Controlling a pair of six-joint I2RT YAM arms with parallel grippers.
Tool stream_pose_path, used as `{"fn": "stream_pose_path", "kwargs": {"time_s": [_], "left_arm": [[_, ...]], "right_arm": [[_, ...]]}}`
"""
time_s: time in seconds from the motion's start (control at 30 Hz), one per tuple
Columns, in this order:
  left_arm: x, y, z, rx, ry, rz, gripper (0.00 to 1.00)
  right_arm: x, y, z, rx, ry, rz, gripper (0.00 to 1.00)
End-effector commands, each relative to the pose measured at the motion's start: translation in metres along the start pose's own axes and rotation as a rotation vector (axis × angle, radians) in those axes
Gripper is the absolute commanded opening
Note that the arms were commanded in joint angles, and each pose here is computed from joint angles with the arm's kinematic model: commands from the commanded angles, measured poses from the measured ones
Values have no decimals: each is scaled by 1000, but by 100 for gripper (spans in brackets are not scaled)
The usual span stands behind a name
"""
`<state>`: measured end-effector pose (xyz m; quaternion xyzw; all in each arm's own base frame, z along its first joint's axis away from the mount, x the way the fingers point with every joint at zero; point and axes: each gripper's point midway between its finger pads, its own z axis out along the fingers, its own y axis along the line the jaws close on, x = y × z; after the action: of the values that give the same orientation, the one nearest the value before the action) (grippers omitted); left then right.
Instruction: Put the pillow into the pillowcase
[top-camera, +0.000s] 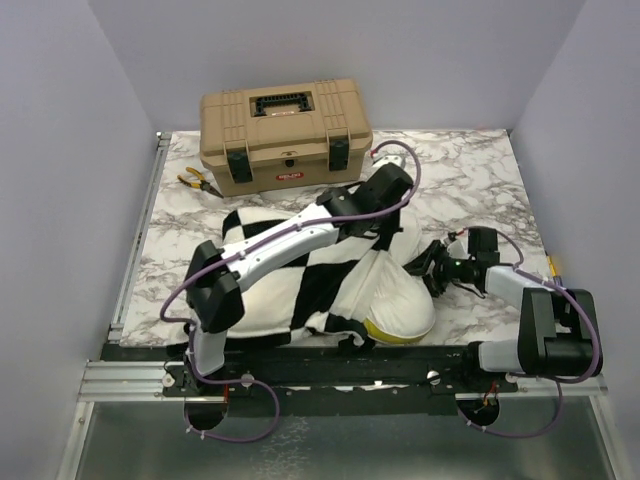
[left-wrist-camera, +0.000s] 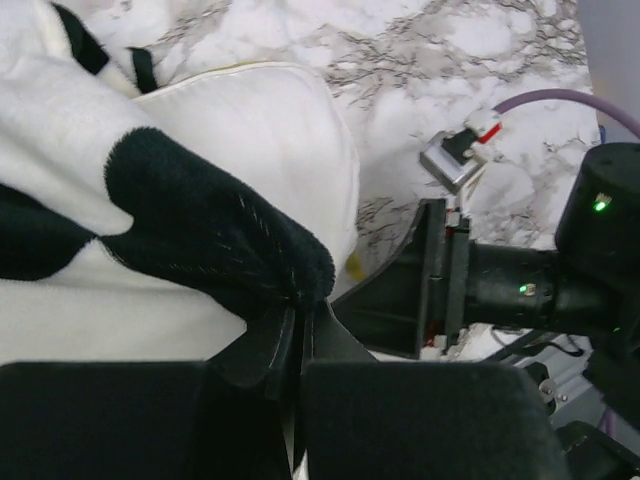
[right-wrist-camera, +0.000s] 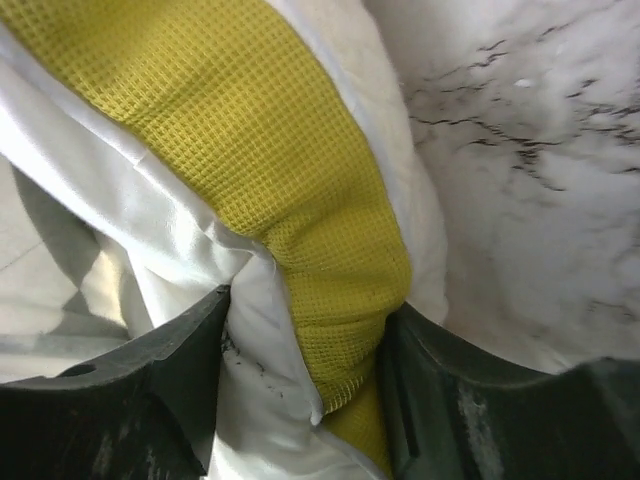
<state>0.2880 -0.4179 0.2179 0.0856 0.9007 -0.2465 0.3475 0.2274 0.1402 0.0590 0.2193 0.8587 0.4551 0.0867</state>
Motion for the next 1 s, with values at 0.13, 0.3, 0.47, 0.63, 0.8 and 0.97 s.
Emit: {"fn": "stream_pose_path", "kwargs": {"time_s": [0.13,0.3,0.47,0.63,0.8,0.97], "left_arm": [[-13,-153,-7,397,-2,42,0],[10,-184,-18,445,25,40,0],[4,-118,-22,218,-62,44,0],[7,-36,-30,47,-58,14,11],[31,4,-35,29,-6,-23,69],[38,-14,-43,205,-14,-74,97]], "right_arm": [[-3,88,-2,-411,30,-72,32],[-2,147,2,-542,47,-240,16],[-13,159,5,-533,40,-284,1],[-8,158,2,-514,39,-274,0],[-1,156,-2,-497,58,-263,0],[4,150,3,-498,82,-232,5]]}}
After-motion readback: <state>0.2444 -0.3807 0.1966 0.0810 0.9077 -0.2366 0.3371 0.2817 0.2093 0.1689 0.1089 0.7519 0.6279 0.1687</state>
